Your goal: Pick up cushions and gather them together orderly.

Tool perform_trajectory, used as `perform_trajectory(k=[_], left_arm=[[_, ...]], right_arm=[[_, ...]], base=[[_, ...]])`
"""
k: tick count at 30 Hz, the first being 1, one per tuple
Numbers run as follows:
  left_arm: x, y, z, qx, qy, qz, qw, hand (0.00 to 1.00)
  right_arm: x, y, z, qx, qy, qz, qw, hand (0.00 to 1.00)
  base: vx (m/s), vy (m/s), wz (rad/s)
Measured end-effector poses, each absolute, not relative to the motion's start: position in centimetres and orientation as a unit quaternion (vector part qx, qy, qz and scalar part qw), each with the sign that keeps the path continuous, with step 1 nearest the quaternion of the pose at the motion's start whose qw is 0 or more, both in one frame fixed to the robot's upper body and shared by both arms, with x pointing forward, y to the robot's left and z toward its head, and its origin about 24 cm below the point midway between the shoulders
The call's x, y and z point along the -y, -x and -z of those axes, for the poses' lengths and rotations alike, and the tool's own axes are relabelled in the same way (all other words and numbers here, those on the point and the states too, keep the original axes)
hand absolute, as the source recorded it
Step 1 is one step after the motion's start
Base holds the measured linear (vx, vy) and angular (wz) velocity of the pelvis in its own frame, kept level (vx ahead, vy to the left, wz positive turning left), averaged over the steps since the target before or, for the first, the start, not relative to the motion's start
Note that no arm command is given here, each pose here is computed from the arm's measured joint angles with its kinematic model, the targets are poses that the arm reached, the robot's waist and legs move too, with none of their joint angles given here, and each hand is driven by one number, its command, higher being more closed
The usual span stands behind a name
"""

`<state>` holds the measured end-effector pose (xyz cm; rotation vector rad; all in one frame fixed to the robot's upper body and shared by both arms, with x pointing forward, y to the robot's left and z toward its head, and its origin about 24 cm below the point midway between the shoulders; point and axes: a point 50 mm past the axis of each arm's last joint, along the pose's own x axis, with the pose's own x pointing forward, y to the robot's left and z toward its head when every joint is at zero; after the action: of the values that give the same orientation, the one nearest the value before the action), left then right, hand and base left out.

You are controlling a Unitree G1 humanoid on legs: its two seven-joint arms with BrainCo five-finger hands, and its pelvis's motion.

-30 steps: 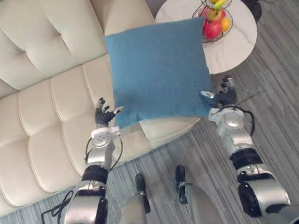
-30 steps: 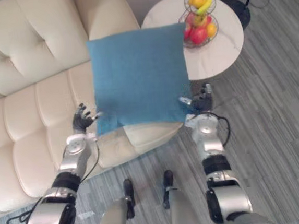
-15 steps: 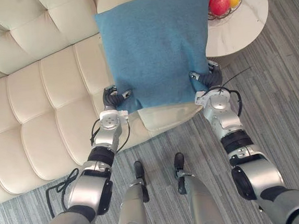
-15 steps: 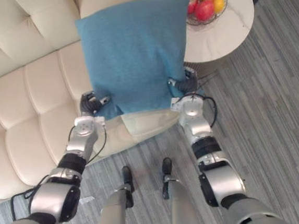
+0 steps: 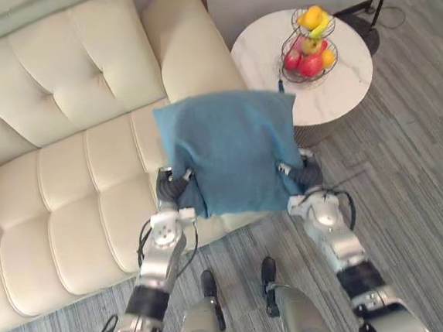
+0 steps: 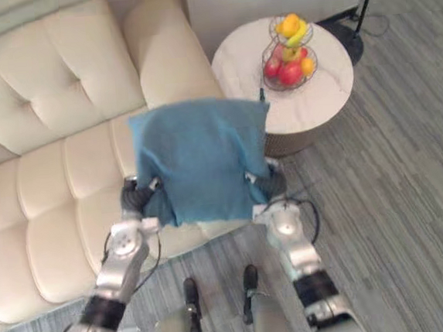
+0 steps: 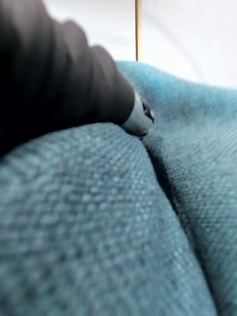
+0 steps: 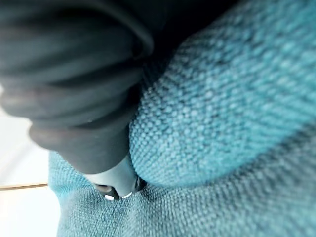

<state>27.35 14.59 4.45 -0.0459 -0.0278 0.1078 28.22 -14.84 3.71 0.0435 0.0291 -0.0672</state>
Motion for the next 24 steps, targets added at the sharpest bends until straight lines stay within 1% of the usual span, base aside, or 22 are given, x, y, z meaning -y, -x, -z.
perform_trajectory(k=[2, 3, 6, 8, 11, 15, 18, 21, 24], left_arm=[[-14.7, -26.5, -3.9, 0.004, 0.025, -0.052, 0.998, 1.00], [-14.8, -25.1, -3.1, -0.010, 0.034, -0.050, 0.998, 1.00], [-15.1, -23.4, -2.4, -0.024, 0.062, -0.058, 0.996, 1.00], [-15.7, -21.6, -1.9, -0.037, 0.087, -0.080, 0.992, 1.00], [-16.5, -20.4, -1.8, -0.033, 0.101, -0.096, 0.990, 1.00], [-16.7, -20.5, -2.4, -0.015, 0.114, -0.105, 0.988, 1.00], [-16.2, -20.8, -2.5, -0.012, 0.125, -0.100, 0.987, 1.00], [-15.2, -21.3, -1.6, -0.032, 0.128, -0.085, 0.988, 1.00], [-14.1, -21.2, -0.5, -0.058, 0.136, -0.075, 0.986, 1.00]], right_arm=[[14.8, -27.5, -2.8, -0.029, -0.026, 0.029, 0.999, 1.00], [14.8, -26.2, -1.6, -0.049, -0.029, 0.018, 0.998, 1.00], [14.7, -24.7, -1.2, -0.054, -0.034, 0.005, 0.998, 1.00], [14.0, -23.5, -1.1, -0.054, -0.033, -0.017, 0.998, 1.00], [13.2, -23.0, -1.6, -0.039, -0.029, -0.041, 0.998, 1.00], [13.1, -23.0, -2.2, -0.019, -0.033, -0.043, 0.998, 1.00], [13.8, -23.1, -2.3, -0.013, -0.032, -0.028, 0.999, 1.00], [15.3, -24.0, -0.7, -0.045, -0.020, 0.003, 0.999, 1.00], [15.8, -24.0, 1.0, -0.084, -0.014, 0.022, 0.996, 1.00]], base=[[0.05, 0.009, 0.01], [0.04, 0.006, 0.04], [0.01, 0.001, 0.05], [0.01, 0.011, 0.05], [-0.05, 0.006, 0.14], [-0.12, 0.013, 0.39], [-0.12, 0.138, 0.79], [-0.08, 0.266, 0.53], [0.02, 0.354, 0.15]])
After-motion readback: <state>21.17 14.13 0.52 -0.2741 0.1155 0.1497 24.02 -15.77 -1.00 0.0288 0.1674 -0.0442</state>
